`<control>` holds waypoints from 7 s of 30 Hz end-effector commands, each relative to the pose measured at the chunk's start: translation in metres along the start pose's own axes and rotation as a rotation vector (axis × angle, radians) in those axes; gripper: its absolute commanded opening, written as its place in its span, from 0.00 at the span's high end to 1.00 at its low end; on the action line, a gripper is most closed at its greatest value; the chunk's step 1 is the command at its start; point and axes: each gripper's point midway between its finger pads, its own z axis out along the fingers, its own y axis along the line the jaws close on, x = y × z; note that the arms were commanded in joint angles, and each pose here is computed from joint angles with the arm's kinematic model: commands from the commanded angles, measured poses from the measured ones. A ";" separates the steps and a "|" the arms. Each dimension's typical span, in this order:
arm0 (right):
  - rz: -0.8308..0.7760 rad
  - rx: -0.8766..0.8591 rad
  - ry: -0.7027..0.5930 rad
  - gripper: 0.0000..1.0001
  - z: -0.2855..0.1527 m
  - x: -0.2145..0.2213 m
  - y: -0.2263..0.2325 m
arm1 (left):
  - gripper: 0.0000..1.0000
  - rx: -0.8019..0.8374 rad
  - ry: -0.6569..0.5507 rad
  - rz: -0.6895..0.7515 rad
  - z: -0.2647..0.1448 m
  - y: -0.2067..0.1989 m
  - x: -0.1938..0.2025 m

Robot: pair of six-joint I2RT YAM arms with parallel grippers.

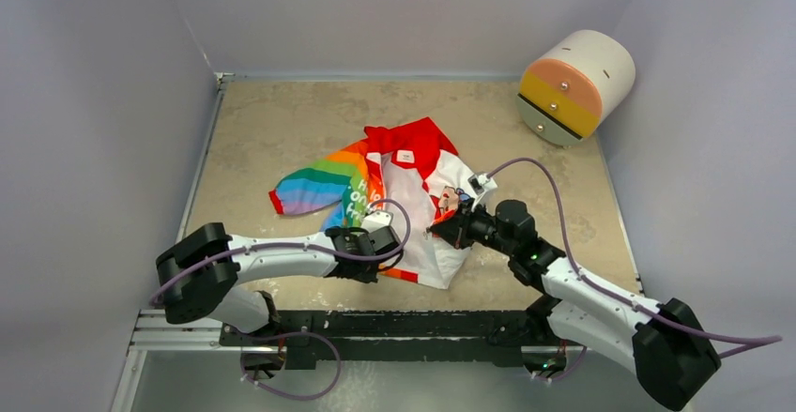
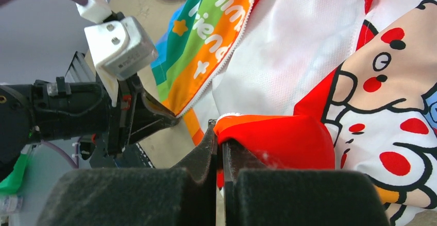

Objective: Zip up the jacket

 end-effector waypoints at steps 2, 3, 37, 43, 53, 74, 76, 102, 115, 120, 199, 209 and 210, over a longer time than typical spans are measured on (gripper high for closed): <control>0.003 -0.017 -0.047 1.00 0.004 -0.010 0.003 | 1.00 0.085 0.010 -0.044 0.001 -0.016 0.011; 0.005 -0.016 -0.046 1.00 0.004 -0.010 0.003 | 1.00 0.085 0.013 -0.041 0.003 -0.017 0.013; 0.027 0.086 -0.147 1.00 -0.045 -0.040 0.012 | 1.00 0.199 -0.023 0.023 -0.006 -0.057 -0.023; 0.026 0.084 -0.138 1.00 -0.040 -0.038 0.010 | 0.91 0.231 -0.041 -0.023 -0.018 -0.058 -0.018; 0.030 0.083 -0.137 1.00 -0.042 -0.035 0.009 | 0.64 0.183 -0.137 -0.072 -0.037 -0.039 -0.037; 0.038 0.078 -0.136 1.00 -0.043 -0.031 0.007 | 0.65 0.073 -0.023 -0.012 -0.001 -0.030 -0.007; 0.039 0.080 -0.138 1.00 -0.043 -0.031 0.007 | 0.65 0.068 -0.016 -0.013 0.000 -0.029 -0.005; 0.045 0.073 -0.137 1.00 -0.043 -0.026 0.005 | 0.59 0.043 0.020 0.009 0.015 -0.032 0.006; 0.048 0.075 -0.140 1.00 -0.045 -0.025 0.005 | 0.69 -0.043 0.084 0.062 0.041 -0.011 0.034; 0.049 0.075 -0.144 1.00 -0.046 -0.025 0.005 | 0.86 -0.038 0.099 0.059 0.042 -0.009 0.041; -0.179 -0.529 -0.281 1.00 -0.019 -0.050 0.095 | 1.00 0.856 -0.696 -0.460 -0.154 -0.062 -0.144; -0.178 -0.538 -0.283 1.00 -0.020 -0.051 0.098 | 1.00 0.864 -0.687 -0.452 -0.152 -0.064 -0.143; -0.178 -0.540 -0.282 1.00 -0.020 -0.051 0.099 | 1.00 0.862 -0.685 -0.452 -0.151 -0.064 -0.142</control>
